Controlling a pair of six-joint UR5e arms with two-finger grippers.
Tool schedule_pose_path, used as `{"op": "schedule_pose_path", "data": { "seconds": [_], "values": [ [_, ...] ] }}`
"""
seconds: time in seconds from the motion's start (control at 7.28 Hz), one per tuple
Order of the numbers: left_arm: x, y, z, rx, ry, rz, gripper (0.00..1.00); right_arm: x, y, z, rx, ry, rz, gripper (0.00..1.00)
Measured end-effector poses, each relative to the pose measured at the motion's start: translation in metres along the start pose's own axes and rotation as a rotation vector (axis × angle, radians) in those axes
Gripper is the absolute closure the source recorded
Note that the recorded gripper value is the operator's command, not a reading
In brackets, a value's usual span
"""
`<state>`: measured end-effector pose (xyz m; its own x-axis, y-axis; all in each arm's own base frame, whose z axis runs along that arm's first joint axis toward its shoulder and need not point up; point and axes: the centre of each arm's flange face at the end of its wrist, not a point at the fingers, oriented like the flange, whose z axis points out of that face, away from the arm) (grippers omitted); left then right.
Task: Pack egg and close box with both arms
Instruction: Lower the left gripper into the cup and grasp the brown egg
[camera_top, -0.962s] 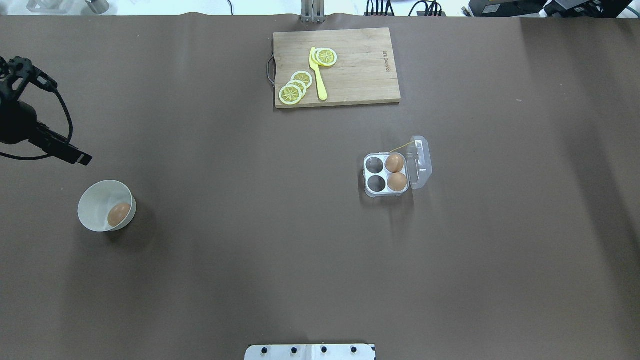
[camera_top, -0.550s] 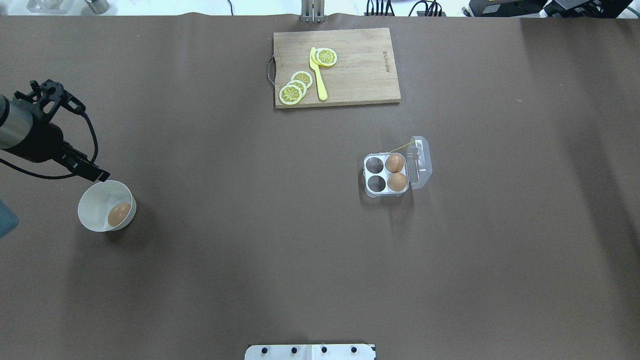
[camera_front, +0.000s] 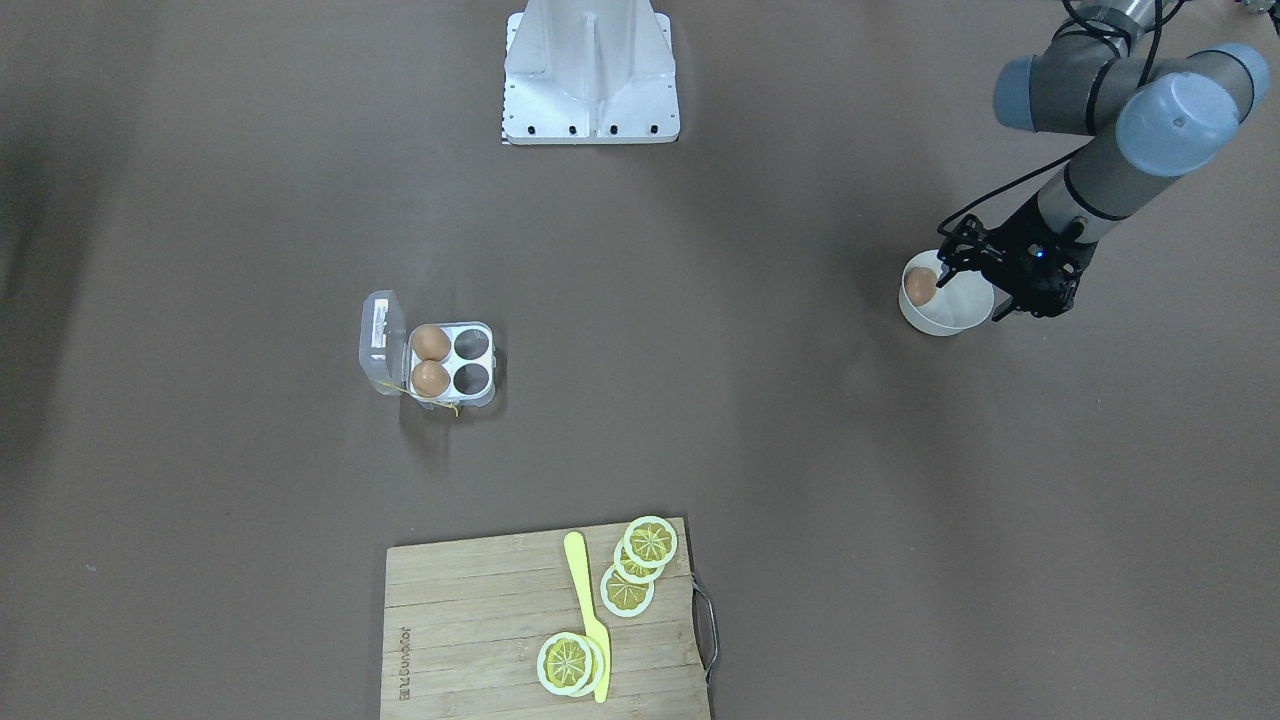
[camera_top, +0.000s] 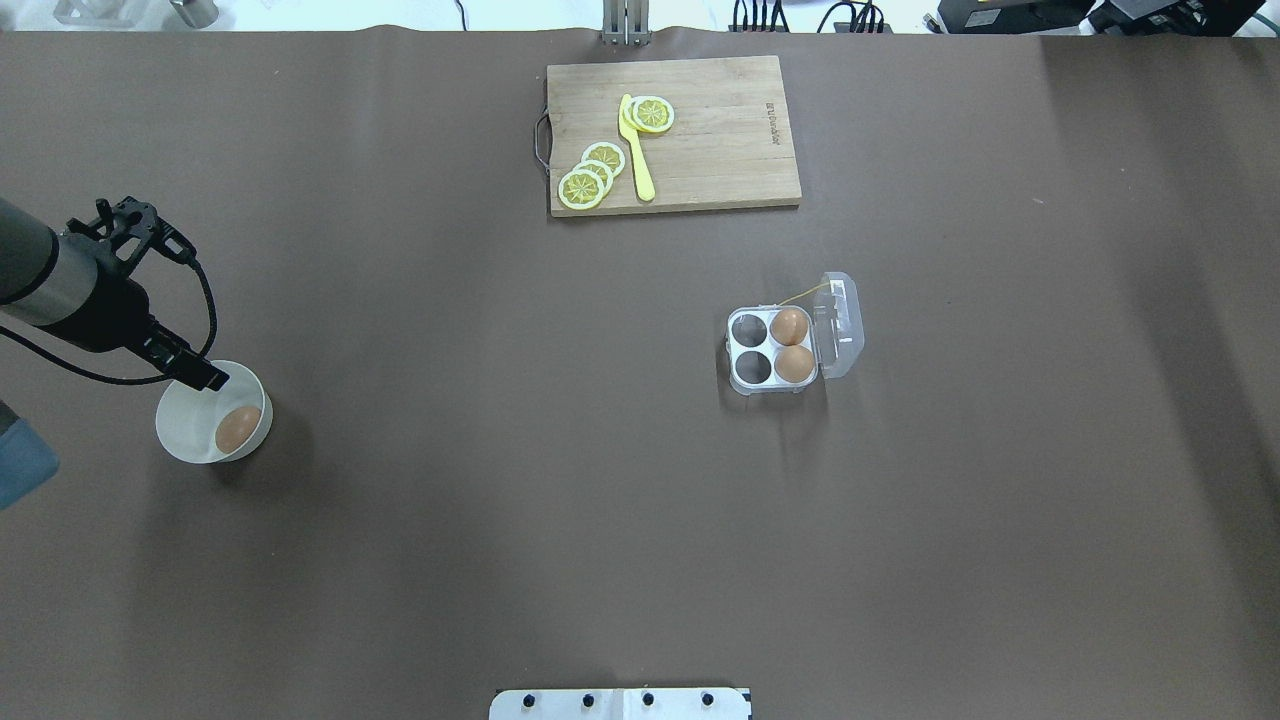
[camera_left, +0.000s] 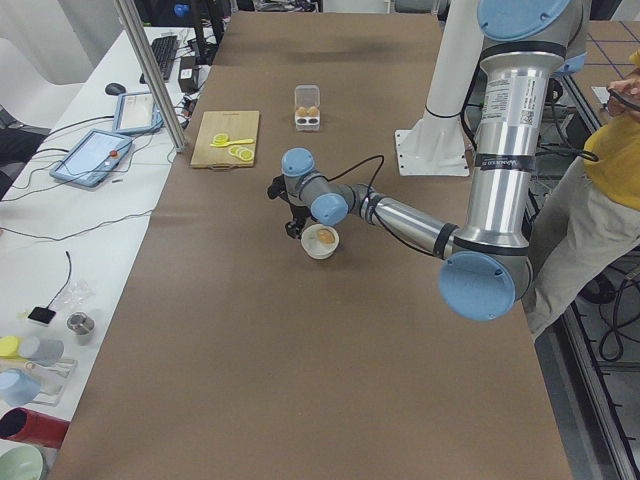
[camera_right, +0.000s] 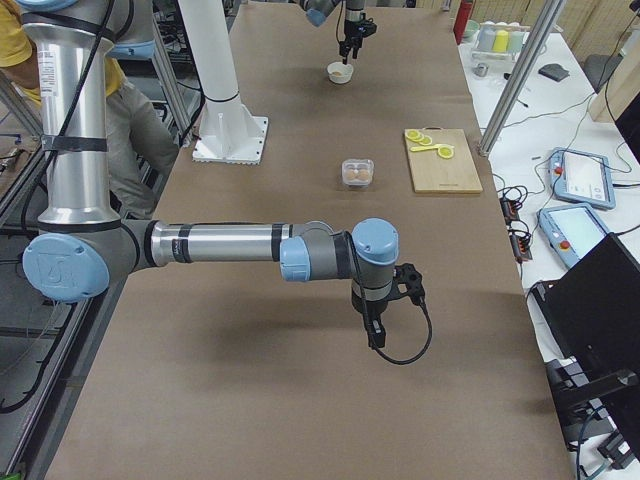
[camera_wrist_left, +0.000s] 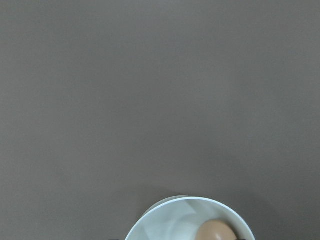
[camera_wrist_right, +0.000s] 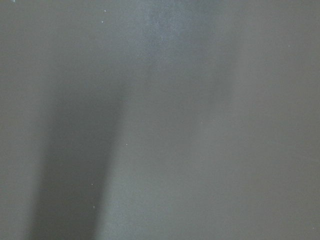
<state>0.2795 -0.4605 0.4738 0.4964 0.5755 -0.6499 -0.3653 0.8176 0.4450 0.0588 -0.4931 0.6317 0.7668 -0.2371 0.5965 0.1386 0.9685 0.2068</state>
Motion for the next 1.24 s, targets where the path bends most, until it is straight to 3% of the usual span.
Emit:
{"op": "schedule_pose_path", "data": {
  "seconds": [1.24],
  "values": [
    [0.01,0.031,0.048,-0.027,0.027,0.028,0.17,0.001,0.0,0.001,-0.002,-0.001,0.002,0.0]
  ]
}}
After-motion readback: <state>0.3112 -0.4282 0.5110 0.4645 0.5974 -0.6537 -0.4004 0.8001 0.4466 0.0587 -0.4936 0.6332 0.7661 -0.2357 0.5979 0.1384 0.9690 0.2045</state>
